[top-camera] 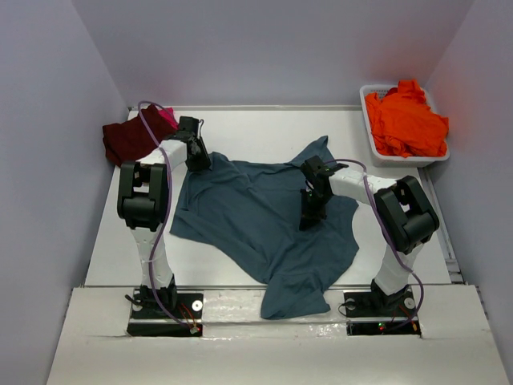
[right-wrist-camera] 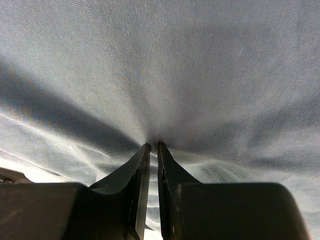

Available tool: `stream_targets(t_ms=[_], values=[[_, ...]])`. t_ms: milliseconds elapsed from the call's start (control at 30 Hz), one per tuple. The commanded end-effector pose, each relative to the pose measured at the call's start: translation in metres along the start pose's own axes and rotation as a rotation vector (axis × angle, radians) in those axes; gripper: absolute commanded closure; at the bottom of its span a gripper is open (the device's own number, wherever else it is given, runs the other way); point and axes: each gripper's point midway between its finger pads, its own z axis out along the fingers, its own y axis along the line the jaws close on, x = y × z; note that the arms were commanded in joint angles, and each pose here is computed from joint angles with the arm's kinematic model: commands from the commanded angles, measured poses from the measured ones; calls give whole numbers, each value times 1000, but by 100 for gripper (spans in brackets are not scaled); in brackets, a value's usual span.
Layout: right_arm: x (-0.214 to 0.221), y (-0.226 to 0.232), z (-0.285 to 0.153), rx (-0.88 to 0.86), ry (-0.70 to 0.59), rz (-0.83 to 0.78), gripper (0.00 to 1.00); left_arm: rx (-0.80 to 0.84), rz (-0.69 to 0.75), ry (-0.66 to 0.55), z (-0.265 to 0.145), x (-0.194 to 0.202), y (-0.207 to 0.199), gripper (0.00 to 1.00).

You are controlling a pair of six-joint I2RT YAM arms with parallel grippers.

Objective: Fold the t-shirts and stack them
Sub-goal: Flatten the tshirt out

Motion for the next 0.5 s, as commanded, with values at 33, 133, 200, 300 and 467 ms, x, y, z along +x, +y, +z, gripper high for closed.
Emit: stream_targets(t_ms=[33, 133, 200, 300, 467], values=[[6, -9, 11, 32, 16, -8, 83, 45, 4, -80, -19, -24, -10, 57], [6, -9, 11, 31, 18, -7, 83, 54, 6, -81, -17, -25, -12, 58], [6, -10, 12, 32, 17, -6, 83, 58, 6, -87, -16, -27, -14, 58], [6, -10, 12, 32, 19, -6, 83, 68, 9, -86, -13, -28, -16, 59], [6, -9, 12, 32, 19, -6, 83, 89, 10, -84, -9, -30, -21, 59]])
